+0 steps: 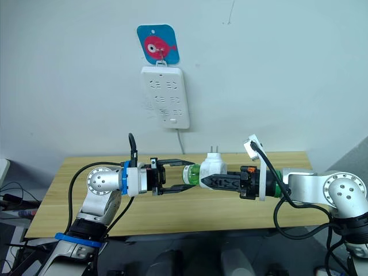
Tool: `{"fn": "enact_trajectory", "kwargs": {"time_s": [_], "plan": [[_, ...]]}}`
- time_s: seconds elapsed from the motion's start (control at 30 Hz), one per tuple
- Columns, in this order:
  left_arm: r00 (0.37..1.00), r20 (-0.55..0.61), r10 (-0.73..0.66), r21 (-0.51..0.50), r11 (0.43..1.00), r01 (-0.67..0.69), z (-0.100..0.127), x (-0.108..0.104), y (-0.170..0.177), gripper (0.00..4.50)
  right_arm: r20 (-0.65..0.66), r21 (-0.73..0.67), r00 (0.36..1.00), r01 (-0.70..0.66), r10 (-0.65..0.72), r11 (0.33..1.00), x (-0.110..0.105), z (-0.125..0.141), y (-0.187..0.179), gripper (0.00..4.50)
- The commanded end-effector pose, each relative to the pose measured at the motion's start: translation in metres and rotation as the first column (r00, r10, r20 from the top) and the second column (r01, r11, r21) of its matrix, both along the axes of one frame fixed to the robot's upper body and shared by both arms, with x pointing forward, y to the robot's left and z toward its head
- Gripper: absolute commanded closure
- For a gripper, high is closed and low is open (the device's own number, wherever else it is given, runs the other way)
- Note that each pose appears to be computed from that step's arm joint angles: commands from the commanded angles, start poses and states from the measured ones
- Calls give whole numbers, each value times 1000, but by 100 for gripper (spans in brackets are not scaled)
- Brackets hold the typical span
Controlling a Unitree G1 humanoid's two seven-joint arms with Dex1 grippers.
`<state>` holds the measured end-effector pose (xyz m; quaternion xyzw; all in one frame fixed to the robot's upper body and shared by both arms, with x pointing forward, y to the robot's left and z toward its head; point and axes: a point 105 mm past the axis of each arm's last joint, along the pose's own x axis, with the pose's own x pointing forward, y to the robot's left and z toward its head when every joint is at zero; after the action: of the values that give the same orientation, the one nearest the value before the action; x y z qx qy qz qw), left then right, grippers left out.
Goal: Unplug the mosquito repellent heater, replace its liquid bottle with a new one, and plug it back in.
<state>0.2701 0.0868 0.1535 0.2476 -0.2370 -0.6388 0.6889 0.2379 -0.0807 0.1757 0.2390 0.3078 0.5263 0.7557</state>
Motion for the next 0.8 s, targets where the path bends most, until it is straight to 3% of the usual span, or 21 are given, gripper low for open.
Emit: {"fn": "enact_trajectory", "kwargs": {"time_s": [0.03,0.1,0.17,0.23,0.27,0.4,0.53,0.63,0.77,0.8], "plan": [[983,-182,-25,61,997,37,5,-2,-4,231,35,32,999,-18,17,999,-3,12,2,147],[901,-435,0,163,984,79,-4,-4,3,231,35,25,999,-21,20,999,-4,11,1,147],[713,-700,17,224,954,197,-3,-12,17,231,35,15,999,-28,27,1000,-5,10,0,148],[575,-818,37,224,940,259,5,-15,27,231,35,9,999,-34,33,999,-6,10,0,147],[559,-827,51,217,948,234,7,-8,27,231,36,8,999,-36,36,999,-6,10,0,147],[563,-822,86,213,963,163,9,7,24,231,36,9,999,-37,37,999,-7,10,-1,148],[566,-819,94,207,969,139,5,10,22,231,33,11,999,-30,30,999,-7,10,-1,147],[625,-774,107,239,962,132,-2,8,23,128,28,14,999,-26,26,1000,-7,10,-1,148],[749,-652,117,244,968,61,-13,10,26,2,24,19,1000,-18,18,1000,-5,10,-2,148],[793,-601,101,250,966,67,-17,6,27,0,22,21,1000,-16,16,1000,-5,11,-2,148]]}}
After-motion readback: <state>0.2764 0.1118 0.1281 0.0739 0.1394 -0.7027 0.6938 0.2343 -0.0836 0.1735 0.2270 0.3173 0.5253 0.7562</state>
